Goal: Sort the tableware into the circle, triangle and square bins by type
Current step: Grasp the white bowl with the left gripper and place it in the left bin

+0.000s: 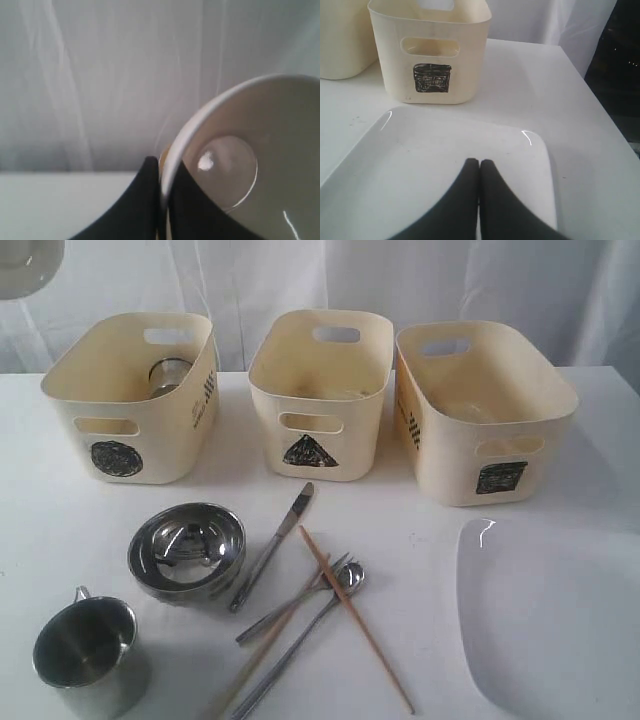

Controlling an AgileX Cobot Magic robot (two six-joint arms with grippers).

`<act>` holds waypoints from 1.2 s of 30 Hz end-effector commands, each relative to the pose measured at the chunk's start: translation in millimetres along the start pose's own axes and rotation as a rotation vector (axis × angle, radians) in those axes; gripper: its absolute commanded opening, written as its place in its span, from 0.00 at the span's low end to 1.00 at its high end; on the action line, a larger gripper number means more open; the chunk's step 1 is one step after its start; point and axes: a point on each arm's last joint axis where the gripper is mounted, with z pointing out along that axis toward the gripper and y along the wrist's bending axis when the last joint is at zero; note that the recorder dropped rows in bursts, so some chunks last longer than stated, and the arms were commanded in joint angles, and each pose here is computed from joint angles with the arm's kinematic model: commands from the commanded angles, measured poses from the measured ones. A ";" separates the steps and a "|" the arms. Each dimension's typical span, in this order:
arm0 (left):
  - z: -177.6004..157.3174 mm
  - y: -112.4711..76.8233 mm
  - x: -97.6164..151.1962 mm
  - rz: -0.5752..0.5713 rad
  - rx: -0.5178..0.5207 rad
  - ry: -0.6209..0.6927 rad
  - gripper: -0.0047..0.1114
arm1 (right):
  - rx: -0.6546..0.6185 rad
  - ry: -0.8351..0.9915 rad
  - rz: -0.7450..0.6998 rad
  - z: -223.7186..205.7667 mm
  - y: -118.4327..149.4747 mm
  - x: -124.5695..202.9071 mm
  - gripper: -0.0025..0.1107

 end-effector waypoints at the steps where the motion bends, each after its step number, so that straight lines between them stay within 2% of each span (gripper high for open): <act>1: 95.2 4.1 46.8 -0.044 0.012 0.087 0.04 | 0.007 -0.009 -0.004 -0.1 -0.4 -1.0 0.02; 2: 117.3 2.8 48.8 -0.073 0.019 0.086 0.04 | 0.007 -0.009 -0.004 -0.1 -0.4 -1.0 0.02; 5: 151.4 -10.5 47.9 0.024 0.042 0.132 0.05 | 0.007 -0.009 -0.004 -0.1 -0.4 -1.0 0.02; 6: 158.1 -15.2 50.6 0.114 0.032 0.204 0.11 | 0.007 -0.009 -0.004 -0.1 -0.4 -1.0 0.02; 8: 160.5 -20.8 49.7 0.186 0.019 0.257 0.22 | 0.007 -0.009 -0.004 -0.1 -0.4 -1.0 0.02; 12: 158.5 -31.6 43.6 0.193 0.000 0.317 0.51 | 0.007 -0.009 -0.004 -0.1 -0.4 -1.0 0.02; 14: 157.9 -34.2 40.2 0.181 -0.008 0.333 0.57 | 0.007 -0.009 -0.004 -0.1 -0.4 -1.0 0.02; 16: 158.0 -34.1 37.1 0.172 -0.013 0.332 0.59 | 0.007 -0.009 -0.004 -0.1 -0.4 -1.0 0.02; 19: 151.3 -32.5 25.3 0.160 -0.032 0.336 0.59 | 0.007 -0.009 -0.004 -0.1 -0.4 -1.0 0.02; 23: 126.0 -26.5 6.7 0.120 -0.094 0.418 0.58 | 0.007 -0.009 -0.004 -0.1 -0.4 -1.0 0.02; 26: 98.3 -18.4 -2.1 0.105 -0.177 0.564 0.57 | 0.007 -0.009 -0.004 -0.1 -0.4 -1.0 0.02; 29: 67.5 -13.9 -0.6 0.106 -0.220 0.794 0.46 | 0.007 -0.009 -0.004 -0.1 -0.4 -1.0 0.02; 32: 38.6 -19.0 10.8 0.207 -0.090 1.108 0.29 | 0.007 -0.009 -0.004 -0.1 -0.4 -1.0 0.02; 33: 30.2 -24.7 18.2 0.218 0.007 1.213 0.22 | 0.007 -0.009 -0.004 -0.1 -0.4 -1.0 0.02; 34: 24.5 -28.9 23.7 0.212 0.073 1.285 0.18 | 0.007 -0.009 -0.004 -0.1 -0.4 -1.0 0.02; 36: 19.9 -41.8 38.8 0.173 0.254 1.332 0.07 | 0.007 -0.009 -0.004 -0.1 -0.4 -1.0 0.02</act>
